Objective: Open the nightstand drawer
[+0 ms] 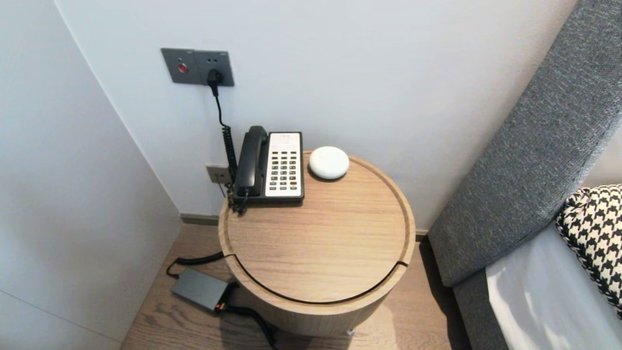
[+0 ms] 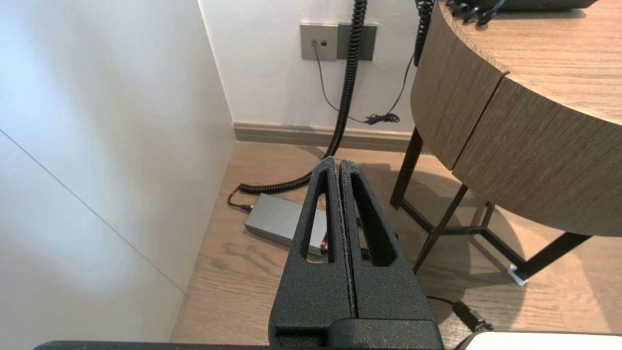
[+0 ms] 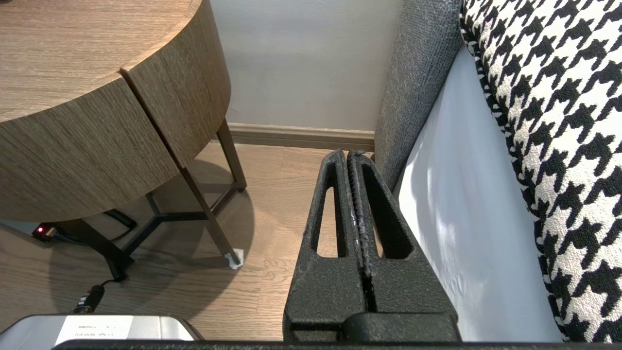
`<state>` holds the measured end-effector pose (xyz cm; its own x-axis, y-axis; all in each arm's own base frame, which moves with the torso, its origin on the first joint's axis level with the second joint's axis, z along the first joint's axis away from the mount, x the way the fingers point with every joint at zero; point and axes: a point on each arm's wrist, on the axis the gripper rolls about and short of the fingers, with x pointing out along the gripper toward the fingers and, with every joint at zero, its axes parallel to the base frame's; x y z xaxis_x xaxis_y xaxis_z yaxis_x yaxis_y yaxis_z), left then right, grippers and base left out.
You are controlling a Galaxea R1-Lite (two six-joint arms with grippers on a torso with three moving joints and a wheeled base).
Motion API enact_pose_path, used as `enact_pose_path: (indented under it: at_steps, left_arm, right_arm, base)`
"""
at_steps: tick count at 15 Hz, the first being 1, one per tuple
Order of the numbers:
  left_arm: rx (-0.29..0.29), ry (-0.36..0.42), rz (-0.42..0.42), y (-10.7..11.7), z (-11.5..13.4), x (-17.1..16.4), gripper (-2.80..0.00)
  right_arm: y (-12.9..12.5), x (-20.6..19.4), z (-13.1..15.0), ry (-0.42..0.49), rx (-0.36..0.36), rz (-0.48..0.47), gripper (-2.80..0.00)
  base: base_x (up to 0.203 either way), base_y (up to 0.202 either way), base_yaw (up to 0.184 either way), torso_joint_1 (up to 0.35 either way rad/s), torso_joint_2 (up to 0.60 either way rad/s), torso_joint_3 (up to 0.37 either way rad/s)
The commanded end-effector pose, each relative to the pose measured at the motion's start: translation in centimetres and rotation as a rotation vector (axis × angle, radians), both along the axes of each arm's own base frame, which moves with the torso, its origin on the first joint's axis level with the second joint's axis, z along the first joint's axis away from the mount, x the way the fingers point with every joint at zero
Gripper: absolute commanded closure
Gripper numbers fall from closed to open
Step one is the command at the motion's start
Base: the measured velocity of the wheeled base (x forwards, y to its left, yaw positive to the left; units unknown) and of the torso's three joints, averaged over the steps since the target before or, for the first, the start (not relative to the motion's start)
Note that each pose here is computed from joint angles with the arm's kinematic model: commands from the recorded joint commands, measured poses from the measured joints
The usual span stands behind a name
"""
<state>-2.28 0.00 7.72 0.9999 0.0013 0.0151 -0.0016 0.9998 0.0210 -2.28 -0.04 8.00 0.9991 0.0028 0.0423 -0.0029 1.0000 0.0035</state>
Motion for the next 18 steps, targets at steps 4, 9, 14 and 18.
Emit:
enact_pose_path:
  at_steps: [4, 9, 14, 18]
  left_arm:
    - [0.001, -0.027, -0.012, 0.0, 4.0, -0.6, 0.00]
    - [-0.026, 0.118, -0.114, -0.3, 12.6, 3.2, 0.00]
    - [-0.058, 0.352, -0.254, -1.0, 16.6, 9.8, 0.00]
    - [-0.151, 0.643, -0.423, -3.3, 17.6, 11.4, 0.00]
  right_arm:
    - [0.0, 0.2, -0.7, 0.027, 0.000, 0.000, 0.00]
    - [0.0, 0.2, -0.7, 0.027, 0.000, 0.000, 0.00]
    - [0.0, 0.2, -0.7, 0.027, 0.000, 0.000, 0.00]
    - [0.0, 0.2, -0.7, 0.027, 0.000, 0.000, 0.00]
  base:
    - [0.000, 0.000, 0.000, 0.000, 0.00, 0.000]
    - [0.000, 0.000, 0.000, 0.000, 0.00, 0.000]
    - [0.000, 0.000, 0.000, 0.000, 0.00, 0.000]
    - [0.000, 0.000, 0.000, 0.000, 0.00, 0.000]
